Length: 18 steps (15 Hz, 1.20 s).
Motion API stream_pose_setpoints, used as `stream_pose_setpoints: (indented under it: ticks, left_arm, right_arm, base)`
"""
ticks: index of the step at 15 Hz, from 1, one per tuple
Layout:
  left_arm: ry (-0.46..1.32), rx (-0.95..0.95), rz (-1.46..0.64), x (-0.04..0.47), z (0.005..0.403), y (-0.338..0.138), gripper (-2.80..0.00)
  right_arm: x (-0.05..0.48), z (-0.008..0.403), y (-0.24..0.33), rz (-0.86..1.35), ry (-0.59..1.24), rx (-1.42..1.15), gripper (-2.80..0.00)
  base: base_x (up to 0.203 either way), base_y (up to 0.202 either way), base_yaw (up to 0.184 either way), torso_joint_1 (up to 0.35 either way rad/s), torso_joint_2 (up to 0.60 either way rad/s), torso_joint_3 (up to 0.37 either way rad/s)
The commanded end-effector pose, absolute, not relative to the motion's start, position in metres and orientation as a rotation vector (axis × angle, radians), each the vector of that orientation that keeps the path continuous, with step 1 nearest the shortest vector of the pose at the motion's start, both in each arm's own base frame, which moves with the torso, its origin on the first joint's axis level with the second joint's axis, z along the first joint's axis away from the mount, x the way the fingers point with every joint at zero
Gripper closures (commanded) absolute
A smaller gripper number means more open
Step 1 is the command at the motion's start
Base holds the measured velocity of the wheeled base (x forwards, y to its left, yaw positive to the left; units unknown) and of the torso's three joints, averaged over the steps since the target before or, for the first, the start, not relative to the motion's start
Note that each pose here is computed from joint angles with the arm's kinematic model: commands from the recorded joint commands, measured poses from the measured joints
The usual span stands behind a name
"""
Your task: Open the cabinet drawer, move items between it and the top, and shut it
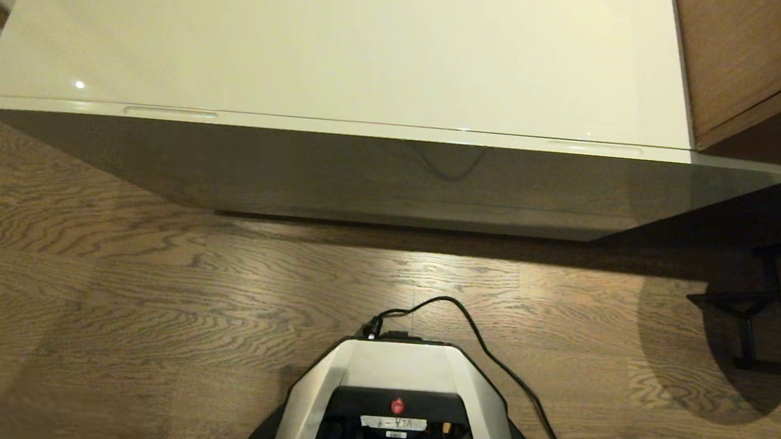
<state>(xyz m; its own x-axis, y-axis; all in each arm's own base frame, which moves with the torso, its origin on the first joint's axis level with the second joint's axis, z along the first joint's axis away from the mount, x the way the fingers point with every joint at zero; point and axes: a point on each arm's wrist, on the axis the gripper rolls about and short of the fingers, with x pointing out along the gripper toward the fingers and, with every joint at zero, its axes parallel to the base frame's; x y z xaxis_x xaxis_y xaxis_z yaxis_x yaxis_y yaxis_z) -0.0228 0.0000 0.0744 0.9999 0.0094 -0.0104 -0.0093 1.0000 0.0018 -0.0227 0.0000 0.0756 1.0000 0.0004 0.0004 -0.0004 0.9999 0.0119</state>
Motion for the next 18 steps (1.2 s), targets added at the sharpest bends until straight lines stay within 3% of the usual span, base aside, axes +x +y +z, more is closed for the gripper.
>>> stream_pose_setpoints:
  ticks: [1, 18]
  left_arm:
    - [0.012, 0.002, 0.01, -0.0227, 0.0744, 0.0, 0.0]
    - [0.012, 0.002, 0.009, -0.0227, 0.0744, 0.0001, 0.0]
  right_arm:
    - [-0.0226, 0.0752, 0.0, 0.002, 0.002, 0.011, 0.0]
    - [-0.0226, 0.0752, 0.0, 0.002, 0.002, 0.011, 0.0]
  base:
    - [0.0, 0.0, 0.0, 0.0, 0.0, 0.0]
    - [0.0, 0.0, 0.0, 0.0, 0.0, 0.0]
